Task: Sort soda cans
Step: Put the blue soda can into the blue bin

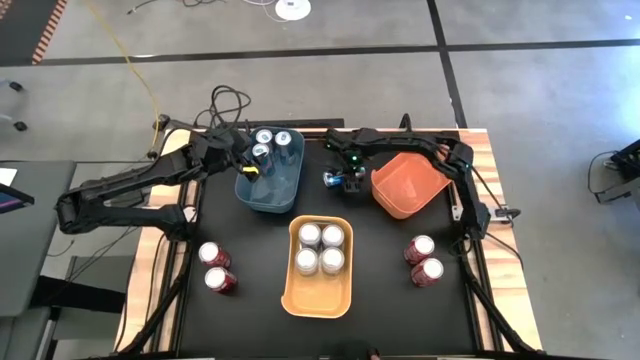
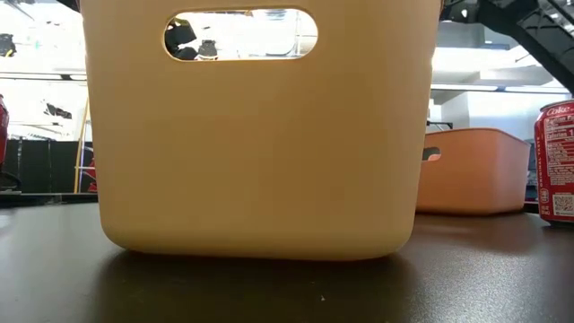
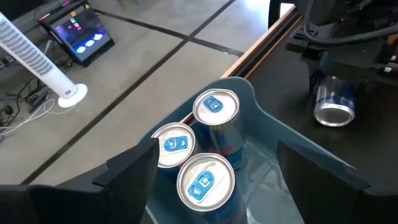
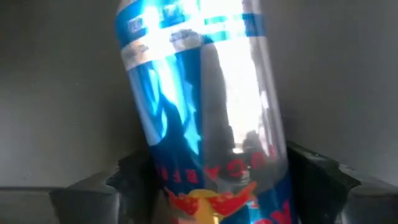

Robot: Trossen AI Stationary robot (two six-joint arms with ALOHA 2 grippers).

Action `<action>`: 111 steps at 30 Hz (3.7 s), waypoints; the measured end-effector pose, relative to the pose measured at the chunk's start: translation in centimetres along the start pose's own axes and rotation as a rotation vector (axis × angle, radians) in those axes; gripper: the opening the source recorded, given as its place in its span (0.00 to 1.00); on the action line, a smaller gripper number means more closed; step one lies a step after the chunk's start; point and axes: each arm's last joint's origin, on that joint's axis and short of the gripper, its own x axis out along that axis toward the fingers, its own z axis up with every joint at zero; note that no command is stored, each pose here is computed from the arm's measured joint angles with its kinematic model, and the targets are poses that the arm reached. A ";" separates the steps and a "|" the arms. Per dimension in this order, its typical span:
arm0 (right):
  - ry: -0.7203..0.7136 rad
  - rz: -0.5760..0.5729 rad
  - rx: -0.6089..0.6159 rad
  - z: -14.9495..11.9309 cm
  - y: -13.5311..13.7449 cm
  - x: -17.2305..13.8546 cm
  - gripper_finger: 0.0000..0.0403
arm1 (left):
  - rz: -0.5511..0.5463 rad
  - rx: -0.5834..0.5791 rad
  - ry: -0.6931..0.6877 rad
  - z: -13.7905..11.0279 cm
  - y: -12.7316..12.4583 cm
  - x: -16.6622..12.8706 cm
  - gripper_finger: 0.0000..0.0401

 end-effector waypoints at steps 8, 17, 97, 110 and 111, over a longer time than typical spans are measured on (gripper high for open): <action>-0.021 -0.017 0.021 0.3 0.2 -1.1 0.55 | -0.006 -0.017 -0.001 0.0 0.0 0.0 0.80; -0.273 -0.132 0.056 1.9 2.0 -9.3 0.59 | -0.336 0.076 -0.151 1.2 -1.8 1.1 0.80; -1.616 0.077 0.248 -1.7 5.7 -12.9 0.97 | -0.509 -0.246 -0.818 -2.9 -1.1 -1.8 0.59; -1.638 0.208 0.174 3.2 4.2 -12.1 0.97 | -0.559 -0.268 -0.834 -3.1 -1.3 -2.0 0.59; -1.632 0.218 0.173 3.4 4.3 -12.0 0.97 | -0.558 -0.267 -0.835 -3.1 -1.3 -2.0 0.59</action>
